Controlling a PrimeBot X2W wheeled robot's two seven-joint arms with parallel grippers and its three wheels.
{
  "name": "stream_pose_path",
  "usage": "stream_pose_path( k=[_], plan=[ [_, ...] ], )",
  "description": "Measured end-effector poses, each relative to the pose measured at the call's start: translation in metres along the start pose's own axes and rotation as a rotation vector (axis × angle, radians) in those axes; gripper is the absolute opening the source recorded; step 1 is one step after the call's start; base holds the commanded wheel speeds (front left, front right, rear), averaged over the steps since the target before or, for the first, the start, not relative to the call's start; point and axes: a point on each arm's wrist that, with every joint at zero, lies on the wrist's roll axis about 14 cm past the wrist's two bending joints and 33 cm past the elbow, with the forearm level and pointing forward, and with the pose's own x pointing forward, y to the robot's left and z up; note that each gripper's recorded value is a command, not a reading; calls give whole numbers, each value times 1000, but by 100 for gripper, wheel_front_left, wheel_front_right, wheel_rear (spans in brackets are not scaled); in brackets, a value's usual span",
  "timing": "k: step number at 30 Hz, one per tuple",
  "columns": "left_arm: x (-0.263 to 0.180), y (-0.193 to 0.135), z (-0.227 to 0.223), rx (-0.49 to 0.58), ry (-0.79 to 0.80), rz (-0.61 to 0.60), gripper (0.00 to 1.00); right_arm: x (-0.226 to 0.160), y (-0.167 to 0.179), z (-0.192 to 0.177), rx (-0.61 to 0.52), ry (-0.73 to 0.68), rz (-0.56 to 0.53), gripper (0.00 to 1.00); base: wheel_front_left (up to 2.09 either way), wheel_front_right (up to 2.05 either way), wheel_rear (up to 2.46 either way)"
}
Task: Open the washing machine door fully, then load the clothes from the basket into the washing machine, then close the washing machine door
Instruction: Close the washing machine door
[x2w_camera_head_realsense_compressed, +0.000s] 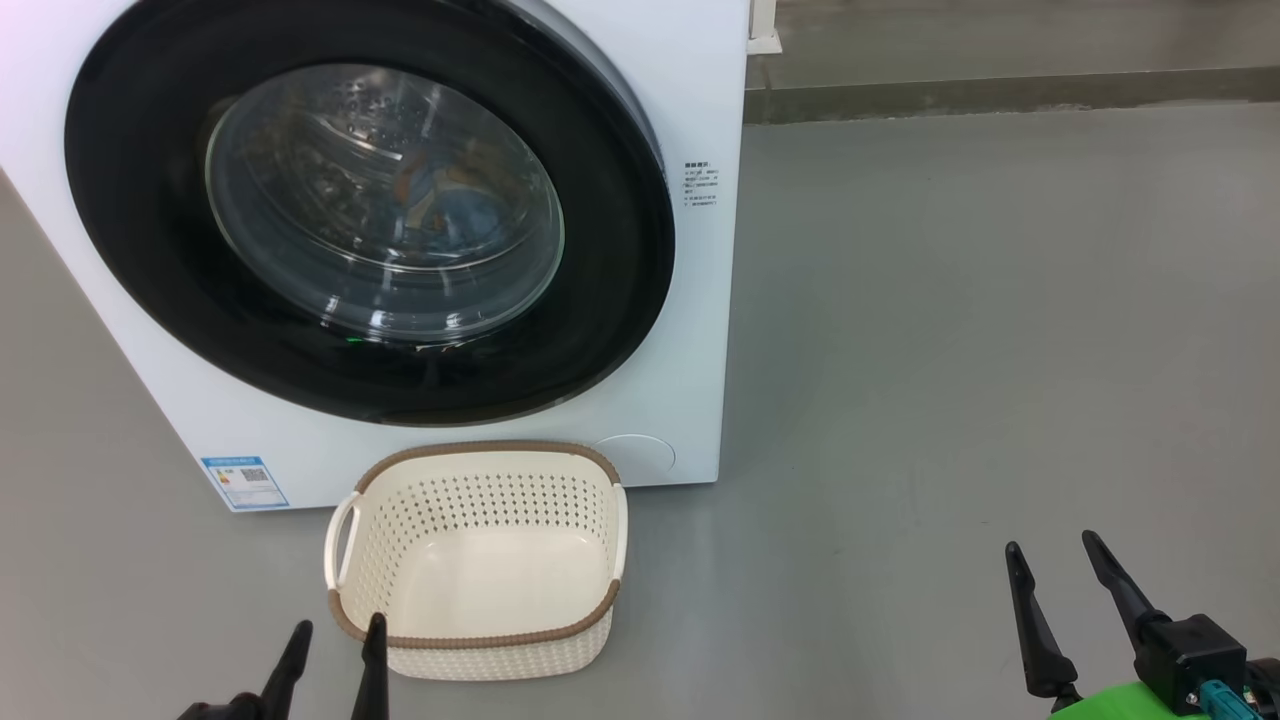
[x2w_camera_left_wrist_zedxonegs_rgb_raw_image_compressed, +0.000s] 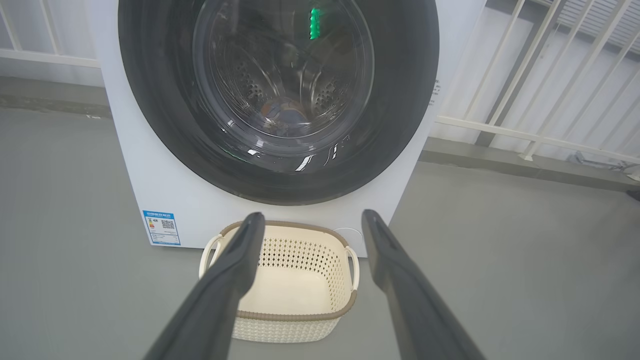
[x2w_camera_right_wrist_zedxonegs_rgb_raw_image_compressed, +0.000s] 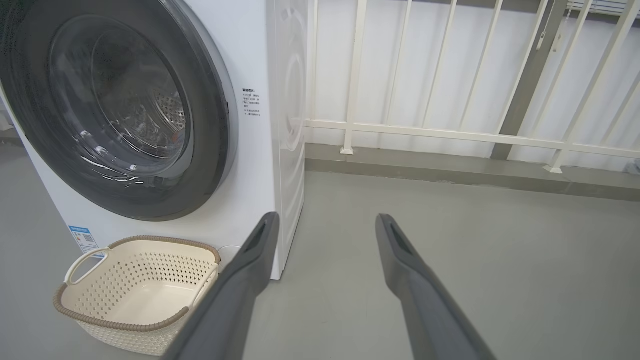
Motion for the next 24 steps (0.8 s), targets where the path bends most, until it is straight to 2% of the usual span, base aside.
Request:
stream_pose_path(
  k=[24],
  plan=[
    [0,-2,-2,7,7,-5,100,1,2,-2,7,5,1,100,0,0,0]
  ],
)
